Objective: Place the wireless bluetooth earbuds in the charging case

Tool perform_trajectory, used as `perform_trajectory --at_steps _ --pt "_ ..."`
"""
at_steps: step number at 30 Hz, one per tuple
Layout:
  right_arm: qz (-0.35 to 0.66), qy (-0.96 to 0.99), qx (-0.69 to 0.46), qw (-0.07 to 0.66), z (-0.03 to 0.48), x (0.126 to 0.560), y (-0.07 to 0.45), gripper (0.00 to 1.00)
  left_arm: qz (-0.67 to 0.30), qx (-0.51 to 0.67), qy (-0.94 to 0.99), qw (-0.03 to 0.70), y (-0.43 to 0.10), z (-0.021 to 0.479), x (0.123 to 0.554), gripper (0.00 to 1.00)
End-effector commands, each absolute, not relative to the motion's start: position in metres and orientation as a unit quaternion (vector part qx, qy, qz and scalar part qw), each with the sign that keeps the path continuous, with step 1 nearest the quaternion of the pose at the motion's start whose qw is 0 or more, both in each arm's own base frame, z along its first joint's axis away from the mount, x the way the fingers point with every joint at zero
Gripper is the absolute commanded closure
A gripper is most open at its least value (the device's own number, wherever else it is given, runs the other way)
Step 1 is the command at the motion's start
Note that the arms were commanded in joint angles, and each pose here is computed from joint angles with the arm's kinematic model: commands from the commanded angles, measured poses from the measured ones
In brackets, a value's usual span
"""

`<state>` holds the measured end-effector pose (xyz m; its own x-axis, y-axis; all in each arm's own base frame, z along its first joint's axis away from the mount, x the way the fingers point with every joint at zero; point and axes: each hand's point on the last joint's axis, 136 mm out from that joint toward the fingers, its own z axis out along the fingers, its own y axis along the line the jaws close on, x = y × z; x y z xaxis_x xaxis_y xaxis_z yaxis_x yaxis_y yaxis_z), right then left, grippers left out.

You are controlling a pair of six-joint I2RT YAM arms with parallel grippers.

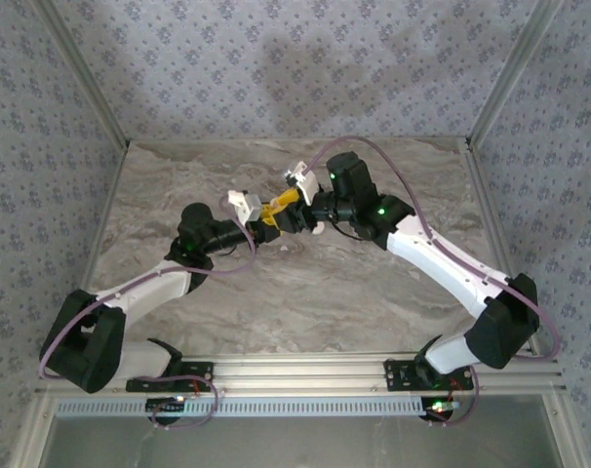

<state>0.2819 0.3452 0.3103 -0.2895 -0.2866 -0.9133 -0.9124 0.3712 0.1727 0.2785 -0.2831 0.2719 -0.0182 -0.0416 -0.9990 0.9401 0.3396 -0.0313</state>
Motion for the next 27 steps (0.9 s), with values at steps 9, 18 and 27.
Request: perform_trajectory --at_steps 9,18,27 --pt "0.379 0.703 -0.389 0.460 0.349 0.277 0.325 0.44 -0.409 0.410 0.514 0.632 -0.282 0.319 0.269 0.80" --pt "0.382 0.698 -0.369 0.481 0.366 0.279 0.307 0.37 -0.403 0.419 0.521 0.625 -0.282 0.313 0.268 0.80" --pt "0.373 0.718 -0.374 0.453 0.354 0.276 0.308 0.48 -0.397 0.423 0.527 0.622 -0.281 0.310 0.267 0.80"
